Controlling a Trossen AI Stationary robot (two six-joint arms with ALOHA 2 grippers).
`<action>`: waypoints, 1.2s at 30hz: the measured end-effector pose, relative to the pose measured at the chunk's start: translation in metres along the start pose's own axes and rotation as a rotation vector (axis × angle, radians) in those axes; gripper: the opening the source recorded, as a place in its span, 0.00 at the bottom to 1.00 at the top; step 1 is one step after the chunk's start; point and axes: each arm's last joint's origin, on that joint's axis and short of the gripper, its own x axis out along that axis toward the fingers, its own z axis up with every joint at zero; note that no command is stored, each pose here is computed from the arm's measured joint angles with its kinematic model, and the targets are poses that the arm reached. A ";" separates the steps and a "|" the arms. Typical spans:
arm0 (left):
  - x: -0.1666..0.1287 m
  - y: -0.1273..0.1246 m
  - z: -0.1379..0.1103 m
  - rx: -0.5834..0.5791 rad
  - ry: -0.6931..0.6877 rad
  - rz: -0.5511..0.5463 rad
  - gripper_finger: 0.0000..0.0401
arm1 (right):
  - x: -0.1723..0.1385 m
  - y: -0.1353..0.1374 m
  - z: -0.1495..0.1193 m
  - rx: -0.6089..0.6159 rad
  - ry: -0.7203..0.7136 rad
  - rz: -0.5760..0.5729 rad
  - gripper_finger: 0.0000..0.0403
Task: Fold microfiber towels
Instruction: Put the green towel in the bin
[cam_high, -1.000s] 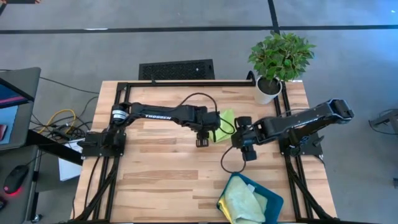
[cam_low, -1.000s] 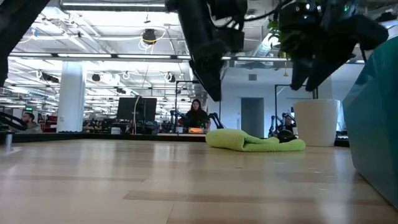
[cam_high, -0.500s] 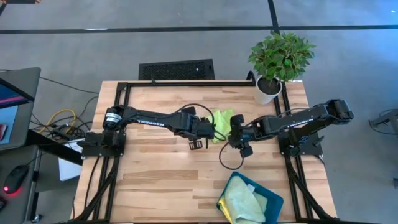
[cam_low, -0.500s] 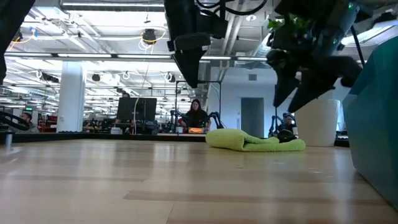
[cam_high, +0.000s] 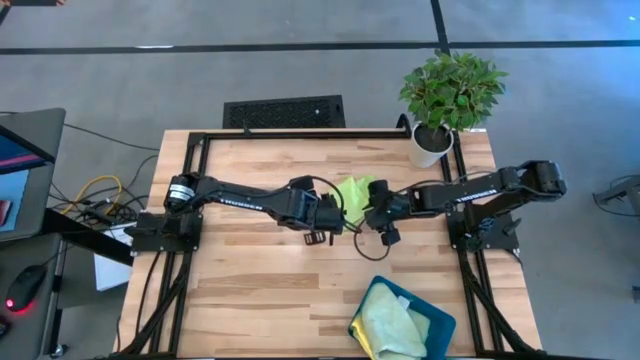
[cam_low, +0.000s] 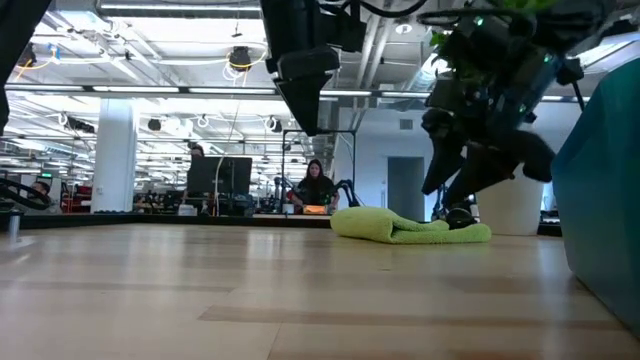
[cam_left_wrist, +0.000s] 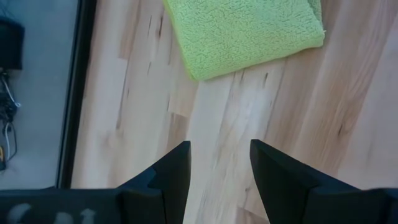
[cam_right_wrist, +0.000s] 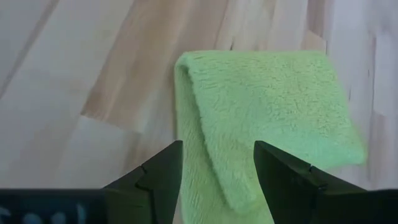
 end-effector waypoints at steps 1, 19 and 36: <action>0.000 0.000 0.000 0.000 0.000 0.001 0.39 | 0.003 0.000 -0.001 0.005 -0.004 -0.005 0.55; 0.001 0.000 0.000 0.000 0.002 0.002 0.39 | 0.055 0.002 -0.012 0.007 0.152 -0.024 0.55; 0.001 0.000 -0.001 0.006 0.010 0.004 0.39 | 0.034 0.006 -0.006 0.402 0.275 -0.002 0.03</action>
